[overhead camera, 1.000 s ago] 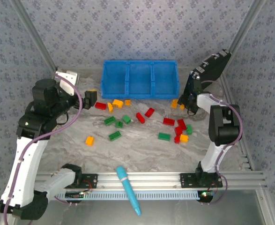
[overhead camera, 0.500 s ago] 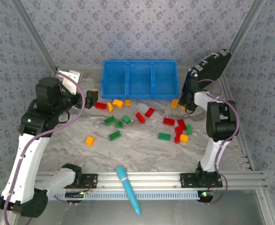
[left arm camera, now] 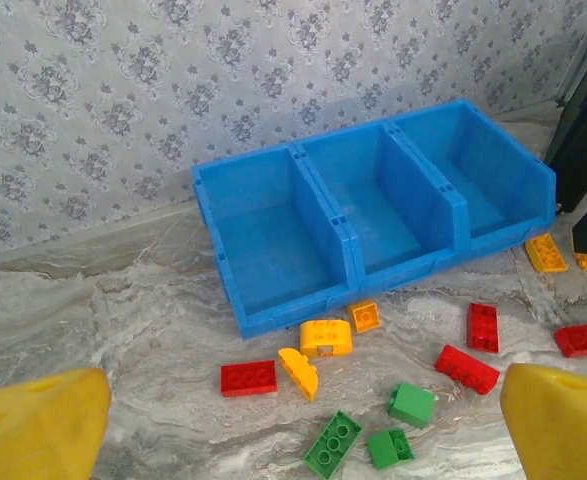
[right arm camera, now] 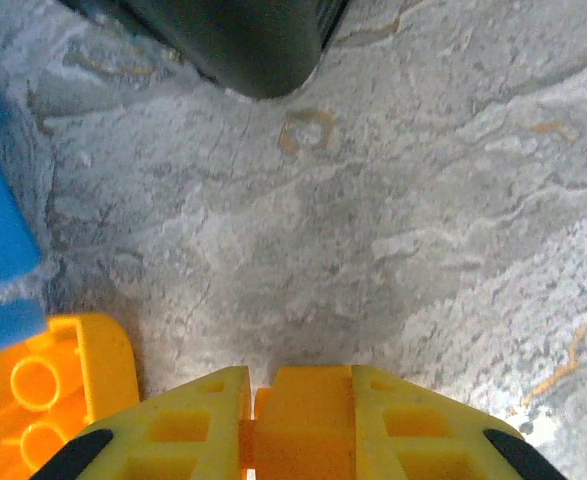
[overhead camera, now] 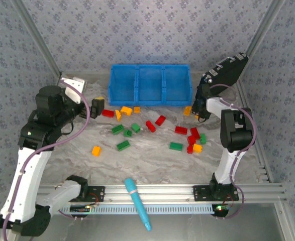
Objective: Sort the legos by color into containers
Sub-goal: Pick up the lego from the middle-right of the table, then place the lego in the container.
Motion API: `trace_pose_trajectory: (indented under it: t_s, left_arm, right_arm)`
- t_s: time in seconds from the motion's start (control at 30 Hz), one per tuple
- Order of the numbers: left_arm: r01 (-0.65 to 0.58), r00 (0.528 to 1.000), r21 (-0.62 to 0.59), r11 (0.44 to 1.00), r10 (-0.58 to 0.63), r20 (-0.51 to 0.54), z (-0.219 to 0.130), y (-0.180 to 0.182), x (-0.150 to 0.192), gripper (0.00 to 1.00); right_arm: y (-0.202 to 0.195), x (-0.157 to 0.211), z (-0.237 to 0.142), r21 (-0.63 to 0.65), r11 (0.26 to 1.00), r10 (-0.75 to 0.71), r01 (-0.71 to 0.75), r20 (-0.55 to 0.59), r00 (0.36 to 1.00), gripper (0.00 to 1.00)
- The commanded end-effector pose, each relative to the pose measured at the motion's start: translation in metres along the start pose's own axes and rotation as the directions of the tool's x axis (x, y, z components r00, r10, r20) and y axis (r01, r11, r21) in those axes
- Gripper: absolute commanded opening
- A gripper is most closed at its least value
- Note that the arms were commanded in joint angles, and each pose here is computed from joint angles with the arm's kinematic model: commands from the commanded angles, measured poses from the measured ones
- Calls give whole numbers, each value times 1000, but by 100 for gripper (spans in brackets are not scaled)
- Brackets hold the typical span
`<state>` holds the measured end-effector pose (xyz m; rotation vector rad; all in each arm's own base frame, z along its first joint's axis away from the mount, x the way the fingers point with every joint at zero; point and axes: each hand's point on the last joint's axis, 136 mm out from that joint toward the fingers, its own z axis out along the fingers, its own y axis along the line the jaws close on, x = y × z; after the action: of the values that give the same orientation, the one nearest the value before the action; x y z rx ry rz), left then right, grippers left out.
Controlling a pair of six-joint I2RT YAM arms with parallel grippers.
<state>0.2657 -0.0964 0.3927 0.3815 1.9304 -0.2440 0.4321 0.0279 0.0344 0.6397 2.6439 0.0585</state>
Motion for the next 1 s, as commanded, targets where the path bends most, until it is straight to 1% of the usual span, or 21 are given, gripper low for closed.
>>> trace_pose_trajectory:
  t_s: [0.0,0.23,0.4,0.47,0.57,0.67,0.7,0.73,0.83,0.97]
  left_arm:
    - [-25,999,-6,1000,25,48,-10,-1,-6,100]
    - [-41,995,-21,999,43,91,-23,0,-7,100]
    - [-60,991,-41,997,64,121,-32,2,-5,100]
    - [-69,988,-55,996,76,131,-36,3,-4,100]
    - [-85,986,-68,994,93,137,-39,5,-2,100]
    - [-95,985,-69,993,104,134,-40,4,2,100]
    - [-99,986,-68,993,107,131,-39,4,4,100]
    - [-102,981,-72,992,112,156,-40,4,-1,100]
    - [-114,981,-72,991,124,152,-37,4,1,100]
    - [-126,978,-89,988,139,157,-38,6,2,100]
  right_arm:
    - [-4,-3,-29,33,999,-34,34,24,999,19]
    - [-3,3,-67,36,997,-70,68,52,996,17]
    - [21,3,-107,2,989,-148,148,103,984,17]
    - [34,-3,-125,0,980,-197,199,142,970,17]
    - [59,-15,-151,9,957,-285,291,225,932,18]
    - [83,-26,-167,-6,937,-334,349,279,900,18]
    - [91,-28,-170,-17,931,-344,364,290,893,18]
    - [100,-29,-172,-27,923,-359,384,300,884,18]
    - [129,-29,-177,-54,894,-405,444,323,855,18]
    - [179,-22,-188,-80,829,-492,553,367,789,18]
